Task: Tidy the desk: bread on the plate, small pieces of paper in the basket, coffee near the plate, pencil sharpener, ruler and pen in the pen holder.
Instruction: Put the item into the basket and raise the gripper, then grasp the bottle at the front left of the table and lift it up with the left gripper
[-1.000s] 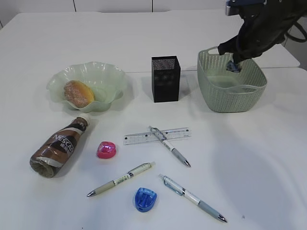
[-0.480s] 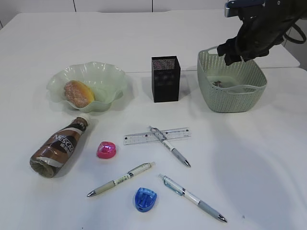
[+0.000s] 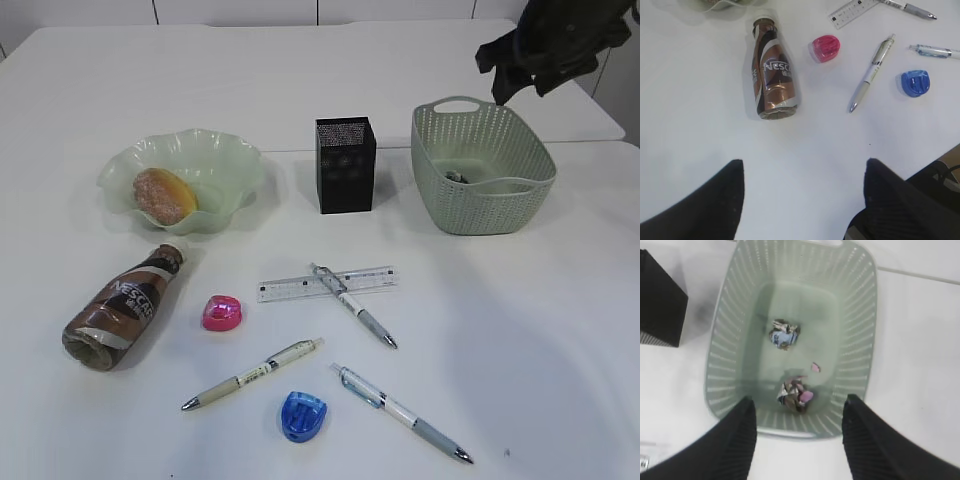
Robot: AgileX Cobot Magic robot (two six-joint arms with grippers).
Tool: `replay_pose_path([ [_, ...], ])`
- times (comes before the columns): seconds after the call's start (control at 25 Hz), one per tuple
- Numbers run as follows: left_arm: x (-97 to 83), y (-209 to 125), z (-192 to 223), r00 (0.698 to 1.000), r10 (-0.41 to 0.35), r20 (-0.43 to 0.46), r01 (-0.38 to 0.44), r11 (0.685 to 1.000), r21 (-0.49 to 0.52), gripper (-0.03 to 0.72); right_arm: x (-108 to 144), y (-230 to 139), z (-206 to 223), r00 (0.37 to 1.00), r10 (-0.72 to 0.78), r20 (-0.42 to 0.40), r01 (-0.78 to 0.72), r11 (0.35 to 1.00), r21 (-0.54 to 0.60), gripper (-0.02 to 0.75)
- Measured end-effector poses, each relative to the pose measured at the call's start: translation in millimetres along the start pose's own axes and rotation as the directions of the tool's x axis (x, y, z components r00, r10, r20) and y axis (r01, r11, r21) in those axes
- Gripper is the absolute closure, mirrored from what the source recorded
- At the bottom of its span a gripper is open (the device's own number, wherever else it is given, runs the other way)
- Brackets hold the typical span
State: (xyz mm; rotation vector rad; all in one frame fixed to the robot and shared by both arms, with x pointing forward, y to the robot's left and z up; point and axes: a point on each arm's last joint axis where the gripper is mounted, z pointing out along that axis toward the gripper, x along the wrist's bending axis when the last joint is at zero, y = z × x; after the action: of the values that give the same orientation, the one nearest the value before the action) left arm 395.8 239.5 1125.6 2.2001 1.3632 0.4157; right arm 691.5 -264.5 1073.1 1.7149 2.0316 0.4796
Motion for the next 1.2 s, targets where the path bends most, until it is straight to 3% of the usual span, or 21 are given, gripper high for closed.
replay_pose_path([
  [0.32, 0.4, 2.4, 0.0, 1.0, 0.0, -0.004, 0.0, 1.0, -0.027, 0.162, 0.1, -12.8, -46.8, 0.999, -0.007, -0.032, 0.011, 0.992, 0.125, 0.298],
  [0.76, 4.8, 16.0, 32.7, 1.0, -0.01, 0.0, 0.01, 0.999, 0.037, 0.162, 4.8, -19.8, -113.3, 0.993, -0.01, -0.114, 0.014, 0.999, 0.038, 0.299],
  [0.92, 7.8, 23.7, 55.8, 1.0, -0.016, 0.0, 0.016, 0.997, 0.07, 0.162, 6.1, -28.9, -114.6, 0.993, -0.006, -0.121, 0.013, 0.998, 0.06, 0.298],
  [1.2, 13.3, 51.0, 82.8, 1.0, 0.008, 0.004, -0.008, 0.993, 0.116, 0.162, 12.1, -73.0, -91.5, 0.99, 0.004, -0.14, 0.028, 0.974, 0.225, 0.298],
])
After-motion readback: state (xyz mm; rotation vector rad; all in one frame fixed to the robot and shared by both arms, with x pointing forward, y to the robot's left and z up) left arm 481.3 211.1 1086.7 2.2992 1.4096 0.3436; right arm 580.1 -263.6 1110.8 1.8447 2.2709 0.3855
